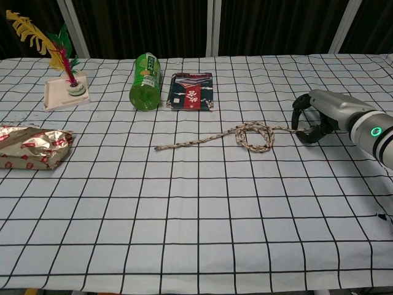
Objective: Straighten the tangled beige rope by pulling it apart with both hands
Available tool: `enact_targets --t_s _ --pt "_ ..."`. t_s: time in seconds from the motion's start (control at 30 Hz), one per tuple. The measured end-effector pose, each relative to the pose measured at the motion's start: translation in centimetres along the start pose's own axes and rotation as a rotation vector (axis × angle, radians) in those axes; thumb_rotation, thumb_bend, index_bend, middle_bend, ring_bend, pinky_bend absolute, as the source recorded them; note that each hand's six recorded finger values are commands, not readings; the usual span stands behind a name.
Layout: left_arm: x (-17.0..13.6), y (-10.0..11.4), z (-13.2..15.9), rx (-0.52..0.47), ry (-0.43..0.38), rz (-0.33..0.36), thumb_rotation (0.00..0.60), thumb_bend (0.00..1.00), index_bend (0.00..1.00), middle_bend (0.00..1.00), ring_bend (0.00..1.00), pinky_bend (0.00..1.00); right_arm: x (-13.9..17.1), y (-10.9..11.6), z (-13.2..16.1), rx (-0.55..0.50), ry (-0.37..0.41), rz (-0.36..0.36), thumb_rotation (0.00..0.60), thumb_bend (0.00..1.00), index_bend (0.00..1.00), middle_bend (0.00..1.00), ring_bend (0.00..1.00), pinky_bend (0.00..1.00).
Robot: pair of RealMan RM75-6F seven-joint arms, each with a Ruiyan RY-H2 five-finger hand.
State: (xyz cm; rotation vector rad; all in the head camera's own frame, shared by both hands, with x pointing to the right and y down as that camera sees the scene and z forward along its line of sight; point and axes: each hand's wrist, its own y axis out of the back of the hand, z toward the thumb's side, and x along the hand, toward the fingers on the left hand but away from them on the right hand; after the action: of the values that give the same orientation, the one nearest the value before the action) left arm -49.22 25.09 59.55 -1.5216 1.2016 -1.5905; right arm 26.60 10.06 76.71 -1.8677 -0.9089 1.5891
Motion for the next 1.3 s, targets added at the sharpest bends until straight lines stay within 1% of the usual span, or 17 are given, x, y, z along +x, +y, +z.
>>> enact_targets --t_s 0.07,0.2,0.33,0.43,0.53,0.67,0.83,0.97,1.1,1.17,1.3 --pt "0.0 0.0 0.0 -0.001 -0.001 0.001 0.6 0.12 0.2 0.09 0.0 0.0 -0.1 -0.1 0.0 0.002 -0.003 0.001 0.6 0.35 0.49 0.13 0.0 0.0" --pt "0.0 0.1 0.0 -0.003 -0.003 0.004 0.6 0.12 0.2 0.09 0.0 0.0 0.0 -0.2 0.0 0.004 -0.008 0.0 0.6 0.36 0.56 0.14 0.0 0.0" --pt "0.0 0.2 0.1 -0.003 -0.006 0.007 0.6 0.12 0.19 0.09 0.0 0.0 0.1 -0.1 -0.1 0.0 -0.01 -0.007 0.6 0.4 0.62 0.16 0.0 0.0" --pt "0.1 0.4 0.3 0.003 -0.017 0.008 0.6 0.12 0.19 0.09 0.0 0.0 0.3 0.3 -0.2 -0.002 -0.008 -0.017 0.6 0.44 0.63 0.16 0.0 0.0" --pt "0.3 0.6 0.7 0.013 -0.04 0.01 0.6 0.12 0.19 0.09 0.0 0.0 0.6 0.7 -0.1 -0.007 -0.001 -0.027 0.6 0.44 0.63 0.16 0.0 0.0" --pt "1.0 1.0 2.0 0.02 -0.1 0.014 0.6 0.12 0.19 0.09 0.0 0.0 1.1 1.7 0.1 -0.009 0.016 -0.049 0.6 0.46 0.63 0.16 0.0 0.0" --pt "3.2 1.6 5.4 0.013 -0.247 0.004 0.6 0.12 0.2 0.09 0.0 0.0 2.0 3.0 0.7 -0.014 0.044 -0.076 0.6 0.48 0.63 0.16 0.0 0.0" --pt "5.4 1.4 8.9 -0.029 -0.352 -0.037 0.6 0.11 0.24 0.09 0.0 0.0 2.8 4.1 1.4 -0.02 0.067 -0.097 0.6 0.48 0.63 0.16 0.0 0.0" --pt "7.7 0.7 13.7 -0.095 -0.462 -0.105 0.6 0.14 0.32 0.12 0.0 0.0 3.4 4.8 1.9 -0.025 0.077 -0.114 0.6 0.49 0.63 0.16 0.0 0.0" --pt "8.5 0.1 15.9 -0.12 -0.504 -0.139 0.6 0.16 0.34 0.13 0.0 0.0 3.5 5.0 2.0 -0.025 0.077 -0.118 0.6 0.49 0.63 0.16 0.0 0.0" --pt "10.0 -1.5 21.3 -0.167 -0.587 -0.223 0.6 0.19 0.39 0.14 0.0 0.0 3.6 5.1 2.2 -0.024 0.075 -0.117 0.6 0.49 0.63 0.16 0.0 0.0"
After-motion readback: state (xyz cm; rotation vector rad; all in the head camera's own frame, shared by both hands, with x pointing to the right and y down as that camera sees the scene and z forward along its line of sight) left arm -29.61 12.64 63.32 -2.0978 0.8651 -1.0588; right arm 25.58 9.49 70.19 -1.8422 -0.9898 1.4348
